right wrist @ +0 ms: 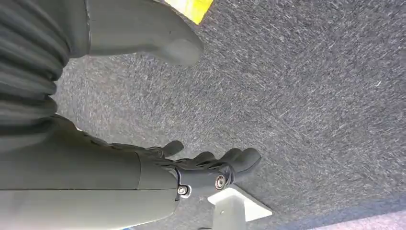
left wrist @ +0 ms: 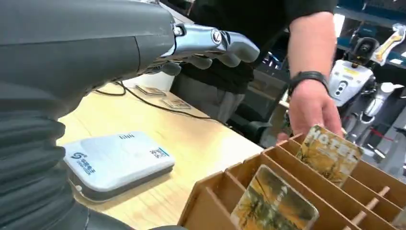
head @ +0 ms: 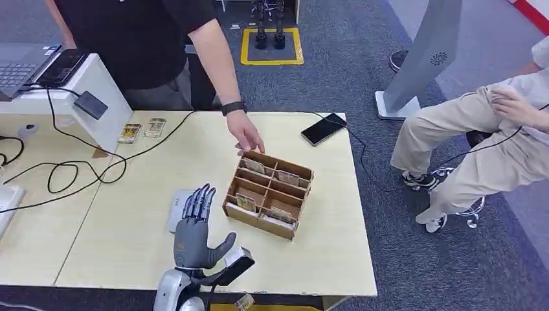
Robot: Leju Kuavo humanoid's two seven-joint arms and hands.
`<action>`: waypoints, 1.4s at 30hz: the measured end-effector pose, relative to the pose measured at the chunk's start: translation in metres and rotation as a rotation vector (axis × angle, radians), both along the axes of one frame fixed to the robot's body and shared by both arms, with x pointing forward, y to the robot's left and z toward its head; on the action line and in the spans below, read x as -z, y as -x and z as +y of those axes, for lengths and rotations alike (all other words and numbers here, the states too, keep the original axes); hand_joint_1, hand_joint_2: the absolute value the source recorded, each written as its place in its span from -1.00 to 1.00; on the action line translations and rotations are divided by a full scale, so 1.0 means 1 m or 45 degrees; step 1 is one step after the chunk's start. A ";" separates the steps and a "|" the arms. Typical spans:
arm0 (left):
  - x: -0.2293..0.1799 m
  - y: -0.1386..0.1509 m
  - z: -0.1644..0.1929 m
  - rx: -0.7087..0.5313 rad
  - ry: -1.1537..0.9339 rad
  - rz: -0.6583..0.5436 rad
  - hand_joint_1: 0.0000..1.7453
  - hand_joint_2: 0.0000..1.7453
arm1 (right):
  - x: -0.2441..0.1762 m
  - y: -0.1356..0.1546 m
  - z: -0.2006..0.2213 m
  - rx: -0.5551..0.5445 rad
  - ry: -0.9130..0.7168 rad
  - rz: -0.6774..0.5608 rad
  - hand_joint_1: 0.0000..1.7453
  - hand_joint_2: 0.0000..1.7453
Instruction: Pass the card to the sensor for recognition and then transmit it.
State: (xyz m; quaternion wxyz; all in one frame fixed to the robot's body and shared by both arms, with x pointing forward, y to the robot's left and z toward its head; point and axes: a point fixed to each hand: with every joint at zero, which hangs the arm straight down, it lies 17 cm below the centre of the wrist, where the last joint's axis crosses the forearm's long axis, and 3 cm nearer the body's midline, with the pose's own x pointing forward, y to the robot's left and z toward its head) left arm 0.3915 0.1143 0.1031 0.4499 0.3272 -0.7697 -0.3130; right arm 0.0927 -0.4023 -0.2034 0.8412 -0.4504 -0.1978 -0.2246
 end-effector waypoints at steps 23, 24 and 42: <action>0.006 0.011 -0.012 0.065 -0.152 -0.024 -1.00 1.00 | -0.001 -0.005 0.001 -0.050 0.011 0.004 -1.00 1.00; 0.007 0.012 -0.013 0.068 -0.158 -0.026 -1.00 1.00 | -0.001 -0.005 0.001 -0.052 0.011 0.004 -1.00 1.00; 0.038 0.022 -0.024 0.153 -0.337 0.048 -0.50 1.00 | -0.001 -0.008 0.002 -0.083 0.014 0.011 -1.00 1.00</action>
